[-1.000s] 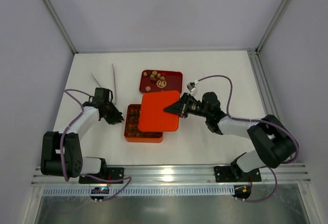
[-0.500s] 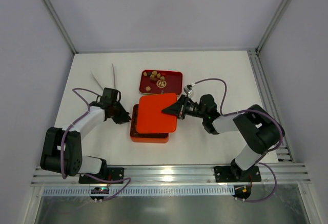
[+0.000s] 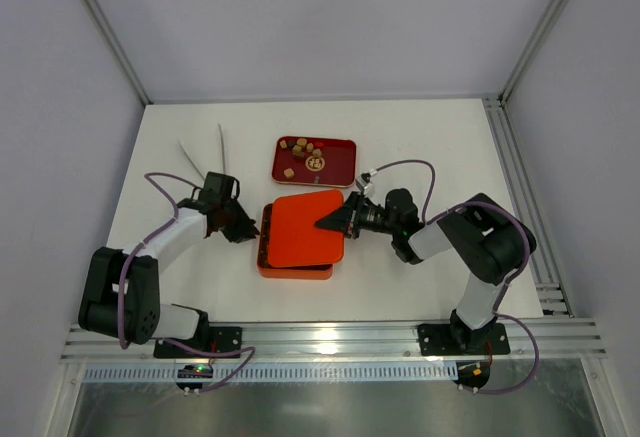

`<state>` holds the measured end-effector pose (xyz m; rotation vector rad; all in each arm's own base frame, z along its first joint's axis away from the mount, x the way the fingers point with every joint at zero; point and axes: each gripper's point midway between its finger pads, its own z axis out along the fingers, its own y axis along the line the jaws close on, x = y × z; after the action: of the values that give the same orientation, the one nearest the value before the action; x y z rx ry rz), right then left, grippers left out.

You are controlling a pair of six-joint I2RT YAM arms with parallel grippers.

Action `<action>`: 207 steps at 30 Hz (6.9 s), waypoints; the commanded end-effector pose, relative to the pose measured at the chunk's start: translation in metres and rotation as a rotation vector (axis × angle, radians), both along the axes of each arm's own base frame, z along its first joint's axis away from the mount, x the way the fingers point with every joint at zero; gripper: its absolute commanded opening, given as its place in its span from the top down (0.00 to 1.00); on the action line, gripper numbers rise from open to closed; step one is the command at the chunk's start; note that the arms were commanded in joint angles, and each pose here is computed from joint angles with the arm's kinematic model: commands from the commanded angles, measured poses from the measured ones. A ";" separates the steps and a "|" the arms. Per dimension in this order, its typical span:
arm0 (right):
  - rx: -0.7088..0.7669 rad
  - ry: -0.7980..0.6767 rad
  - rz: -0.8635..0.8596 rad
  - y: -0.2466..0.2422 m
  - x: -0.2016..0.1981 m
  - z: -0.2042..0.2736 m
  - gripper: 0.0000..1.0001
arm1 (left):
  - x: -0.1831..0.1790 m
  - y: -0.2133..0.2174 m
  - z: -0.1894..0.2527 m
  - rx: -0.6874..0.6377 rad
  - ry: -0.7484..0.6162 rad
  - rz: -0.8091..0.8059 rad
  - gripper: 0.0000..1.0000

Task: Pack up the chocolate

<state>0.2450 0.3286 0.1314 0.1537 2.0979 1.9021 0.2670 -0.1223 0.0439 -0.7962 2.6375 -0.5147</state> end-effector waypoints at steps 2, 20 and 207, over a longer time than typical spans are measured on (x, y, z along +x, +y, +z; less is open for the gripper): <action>0.062 -0.088 0.017 0.002 0.002 0.018 0.95 | 0.005 -0.003 0.004 -0.011 -0.038 -0.007 0.83; -0.010 -0.051 0.004 -0.002 0.004 0.005 0.62 | 0.008 -0.004 0.008 -0.010 -0.051 -0.028 0.81; -0.758 -0.219 0.000 0.007 0.010 0.020 0.00 | -0.006 -0.099 0.034 -0.127 -0.094 -0.132 0.80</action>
<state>0.2473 0.2837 0.0800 -0.1235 2.6937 0.6541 0.2427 -0.1789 0.0370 -0.6710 2.6893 -0.4794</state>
